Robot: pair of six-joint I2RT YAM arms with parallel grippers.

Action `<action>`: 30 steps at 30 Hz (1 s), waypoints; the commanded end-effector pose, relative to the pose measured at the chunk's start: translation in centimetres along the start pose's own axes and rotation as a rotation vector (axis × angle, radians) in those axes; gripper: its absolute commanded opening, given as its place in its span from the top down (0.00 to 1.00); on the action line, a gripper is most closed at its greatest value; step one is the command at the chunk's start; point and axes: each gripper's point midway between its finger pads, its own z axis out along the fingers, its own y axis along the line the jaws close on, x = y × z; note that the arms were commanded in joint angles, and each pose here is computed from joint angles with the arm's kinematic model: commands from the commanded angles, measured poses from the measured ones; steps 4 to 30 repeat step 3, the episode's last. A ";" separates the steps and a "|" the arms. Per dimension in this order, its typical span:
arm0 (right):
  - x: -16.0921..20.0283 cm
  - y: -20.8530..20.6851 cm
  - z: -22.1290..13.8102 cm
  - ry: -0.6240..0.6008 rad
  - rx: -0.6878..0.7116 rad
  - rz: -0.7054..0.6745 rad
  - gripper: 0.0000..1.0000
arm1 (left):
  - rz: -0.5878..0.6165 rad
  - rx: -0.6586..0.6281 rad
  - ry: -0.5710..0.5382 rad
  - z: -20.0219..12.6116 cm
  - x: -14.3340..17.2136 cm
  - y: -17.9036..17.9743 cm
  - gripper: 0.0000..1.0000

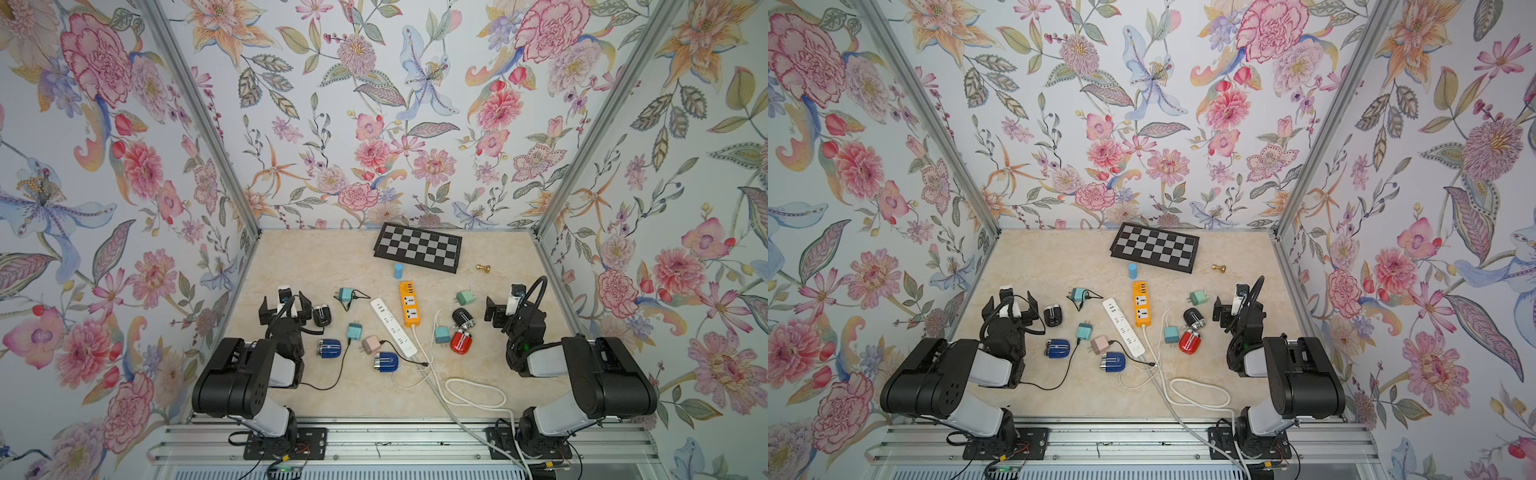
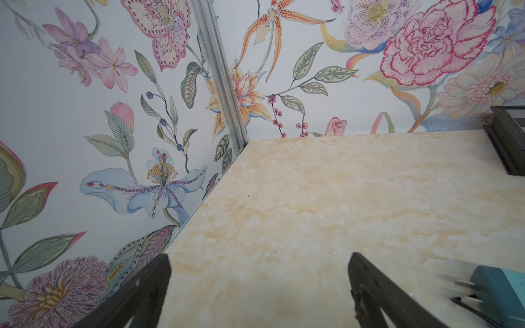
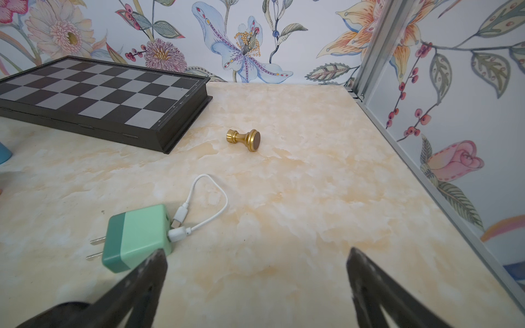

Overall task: Unplug the electric shaver
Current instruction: Reset both arms

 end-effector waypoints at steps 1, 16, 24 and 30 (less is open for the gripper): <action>-1.6 0.0 0.3 -0.050 -0.007 -0.007 0.00 | -0.014 0.023 -0.035 0.5 -1.1 -0.2 0.01; -1.6 0.0 0.3 -0.051 -0.008 -0.006 0.00 | -0.015 0.023 -0.041 0.2 -1.1 -0.1 0.01; -1.6 0.0 0.3 -0.051 -0.008 -0.006 0.00 | -0.015 0.023 -0.041 0.2 -1.1 -0.1 0.01; -1.6 0.0 0.3 -0.051 -0.008 -0.006 0.00 | -0.015 0.023 -0.041 0.2 -1.1 -0.1 0.01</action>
